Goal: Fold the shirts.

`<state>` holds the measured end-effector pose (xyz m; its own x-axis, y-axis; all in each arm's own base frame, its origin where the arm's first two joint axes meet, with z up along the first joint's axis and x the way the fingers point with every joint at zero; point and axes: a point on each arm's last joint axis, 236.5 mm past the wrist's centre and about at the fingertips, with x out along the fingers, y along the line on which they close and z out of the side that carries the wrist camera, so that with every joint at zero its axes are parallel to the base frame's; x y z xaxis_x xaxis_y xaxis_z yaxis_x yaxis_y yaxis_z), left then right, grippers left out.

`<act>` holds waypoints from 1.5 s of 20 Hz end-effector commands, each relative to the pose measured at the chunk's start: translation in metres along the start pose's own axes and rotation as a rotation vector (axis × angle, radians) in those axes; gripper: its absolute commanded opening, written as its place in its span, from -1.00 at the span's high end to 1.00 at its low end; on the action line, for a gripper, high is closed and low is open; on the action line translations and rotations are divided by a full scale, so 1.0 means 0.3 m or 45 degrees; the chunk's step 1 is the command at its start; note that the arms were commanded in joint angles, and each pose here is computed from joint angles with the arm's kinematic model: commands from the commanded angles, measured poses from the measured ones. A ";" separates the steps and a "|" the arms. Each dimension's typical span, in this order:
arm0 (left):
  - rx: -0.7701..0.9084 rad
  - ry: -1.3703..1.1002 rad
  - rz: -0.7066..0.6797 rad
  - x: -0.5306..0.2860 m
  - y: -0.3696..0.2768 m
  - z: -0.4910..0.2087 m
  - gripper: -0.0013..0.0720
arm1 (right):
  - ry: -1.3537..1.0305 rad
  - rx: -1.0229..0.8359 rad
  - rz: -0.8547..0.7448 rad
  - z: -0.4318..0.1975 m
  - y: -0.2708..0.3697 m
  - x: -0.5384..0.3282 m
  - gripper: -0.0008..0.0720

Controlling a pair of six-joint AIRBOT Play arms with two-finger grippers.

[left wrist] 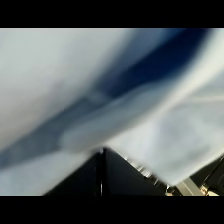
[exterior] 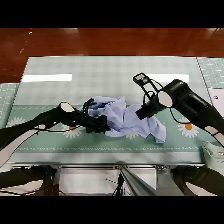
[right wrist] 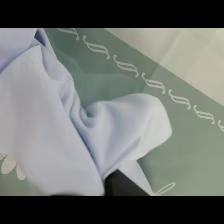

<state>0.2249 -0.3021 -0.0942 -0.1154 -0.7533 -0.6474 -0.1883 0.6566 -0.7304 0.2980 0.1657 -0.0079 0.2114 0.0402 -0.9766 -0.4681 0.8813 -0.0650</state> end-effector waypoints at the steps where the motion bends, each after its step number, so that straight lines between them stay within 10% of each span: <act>1: 0.066 -0.040 -0.067 -0.024 -0.063 0.048 0.90 | 0.015 -0.002 -0.009 -0.010 -0.006 -0.001 0.87; 6: 0.470 -0.027 -0.261 -0.226 -0.319 0.013 0.90 | -0.073 -0.026 -0.130 0.009 -0.088 -0.077 0.87; 17: 0.970 -1.305 -0.267 -1.381 -0.704 -0.085 0.90 | -0.784 0.194 -0.425 -0.057 -0.347 -0.714 0.87; 30: 1.100 -1.396 -0.132 -1.485 -0.774 -0.228 0.90 | -0.792 0.385 0.179 -0.170 -0.055 -0.760 0.87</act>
<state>0.2590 -0.1196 0.3862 0.7601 -0.6445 -0.0829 0.5504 0.7064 -0.4451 0.2332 0.1009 0.2163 0.7373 0.2703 -0.6192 -0.2706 0.9579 0.0959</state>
